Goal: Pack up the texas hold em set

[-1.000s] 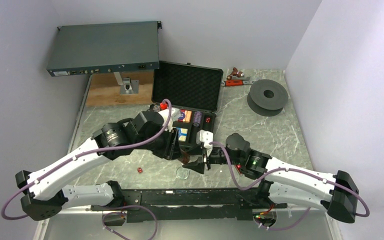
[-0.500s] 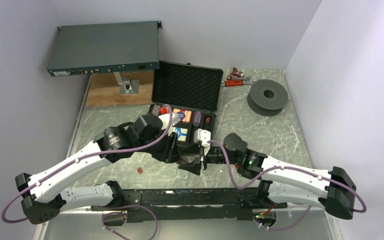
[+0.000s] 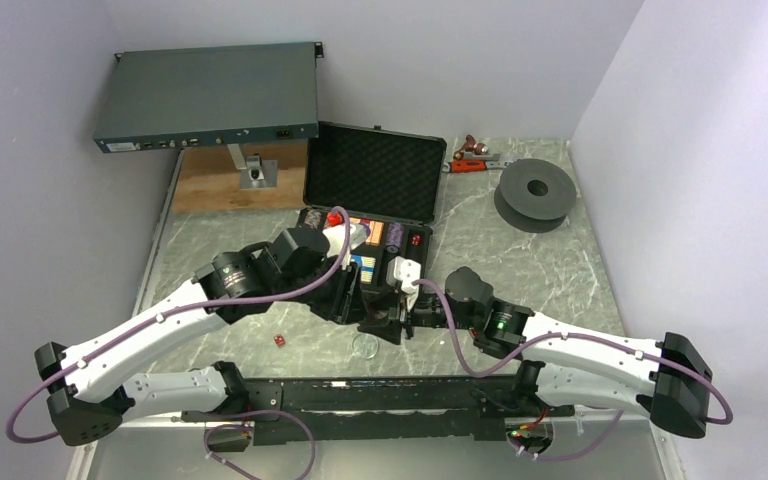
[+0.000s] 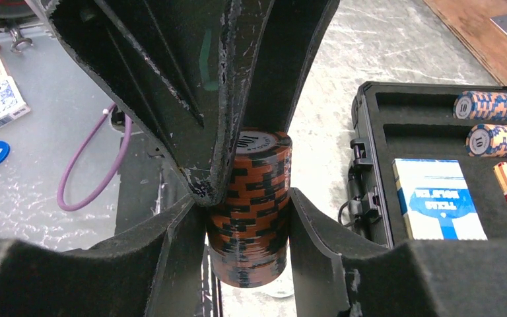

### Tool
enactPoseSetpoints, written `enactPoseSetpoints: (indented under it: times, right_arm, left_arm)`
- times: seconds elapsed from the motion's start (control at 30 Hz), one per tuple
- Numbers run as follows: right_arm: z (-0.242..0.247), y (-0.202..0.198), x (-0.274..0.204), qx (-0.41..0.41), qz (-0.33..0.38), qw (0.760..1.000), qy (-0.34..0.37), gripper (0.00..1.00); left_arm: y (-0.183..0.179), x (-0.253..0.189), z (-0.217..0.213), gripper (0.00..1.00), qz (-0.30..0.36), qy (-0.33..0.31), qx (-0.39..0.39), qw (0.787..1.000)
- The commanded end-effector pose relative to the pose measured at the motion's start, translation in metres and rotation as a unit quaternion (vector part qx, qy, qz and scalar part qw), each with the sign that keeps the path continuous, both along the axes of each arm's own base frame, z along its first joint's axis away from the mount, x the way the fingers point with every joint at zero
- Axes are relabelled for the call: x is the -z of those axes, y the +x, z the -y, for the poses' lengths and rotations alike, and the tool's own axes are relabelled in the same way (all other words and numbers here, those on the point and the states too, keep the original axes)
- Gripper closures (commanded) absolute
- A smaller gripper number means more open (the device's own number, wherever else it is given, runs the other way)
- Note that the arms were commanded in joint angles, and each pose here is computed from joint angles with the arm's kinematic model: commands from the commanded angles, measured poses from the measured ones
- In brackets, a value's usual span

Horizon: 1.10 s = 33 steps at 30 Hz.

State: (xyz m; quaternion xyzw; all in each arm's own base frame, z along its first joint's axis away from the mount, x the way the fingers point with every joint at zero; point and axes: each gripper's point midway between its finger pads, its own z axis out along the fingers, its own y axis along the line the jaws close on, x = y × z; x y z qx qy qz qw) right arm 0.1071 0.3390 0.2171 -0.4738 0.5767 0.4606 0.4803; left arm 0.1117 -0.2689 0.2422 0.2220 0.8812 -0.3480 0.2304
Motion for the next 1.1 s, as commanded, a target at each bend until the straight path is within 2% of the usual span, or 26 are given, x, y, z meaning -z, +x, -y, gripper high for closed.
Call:
enactPoseSetpoints:
  times: [0.0,0.03,0.07,0.13,0.17,0.2,0.27,0.37,0.47,0.67,0.8,0.93,1.07]
  right_arm:
    - [-0.002,-0.002,-0.025,-0.002,0.018,0.999,0.039,0.83]
    - [-0.002,-0.001,-0.023,-0.002,0.015,0.999,0.034,0.89]
    - [-0.002,-0.001,-0.023,-0.001,0.012,0.999,0.032,0.92]
    - [-0.003,0.001,-0.021,0.006,0.004,1.0,0.029,0.94]
    - [-0.003,0.003,-0.02,0.012,0.001,0.999,0.03,0.94]
    - [-0.004,0.005,-0.018,0.018,-0.002,0.999,0.03,0.95]
    - [-0.004,0.008,-0.014,0.026,-0.009,0.999,0.028,0.97]
    - [-0.007,0.012,-0.01,0.039,-0.026,0.999,0.022,1.0]
    - [-0.011,0.026,-0.006,0.079,-0.055,0.995,0.008,1.0]
    - [-0.024,0.043,-0.007,0.126,-0.113,0.985,-0.022,1.0]
    - [-0.025,0.063,-0.025,0.198,-0.156,0.967,-0.022,1.0]
    - [-0.025,0.082,-0.035,0.261,-0.185,0.947,-0.026,1.0]
    - [-0.031,0.095,-0.038,0.303,-0.212,0.928,-0.053,1.0]
  left_arm:
    - [0.01,-0.029,0.016,1.0,0.037,-0.053,0.008,0.998]
    - [0.01,-0.031,0.016,0.98,0.04,-0.055,0.011,0.998]
    - [0.011,-0.033,0.016,0.87,0.046,-0.056,0.011,0.997]
    - [0.015,-0.036,0.013,0.48,0.06,-0.055,0.002,0.997]
    - [0.019,-0.037,0.011,0.33,0.068,-0.053,-0.005,0.996]
    - [0.023,-0.037,0.006,0.2,0.078,-0.045,-0.019,0.996]
    - [0.032,-0.035,-0.006,0.03,0.094,-0.022,-0.048,0.994]
    - [0.04,-0.036,-0.024,0.0,0.122,0.005,-0.07,0.99]
    - [0.053,-0.047,-0.055,0.0,0.175,0.039,-0.114,0.977]
    - [0.074,-0.082,-0.126,0.0,0.307,0.069,-0.211,0.925]
    - [0.086,-0.082,-0.158,0.0,0.377,0.112,-0.239,0.888]
    - [0.107,-0.057,-0.17,0.0,0.39,0.183,-0.252,0.867]
    - [0.127,-0.033,-0.174,0.0,0.366,0.218,-0.255,0.868]
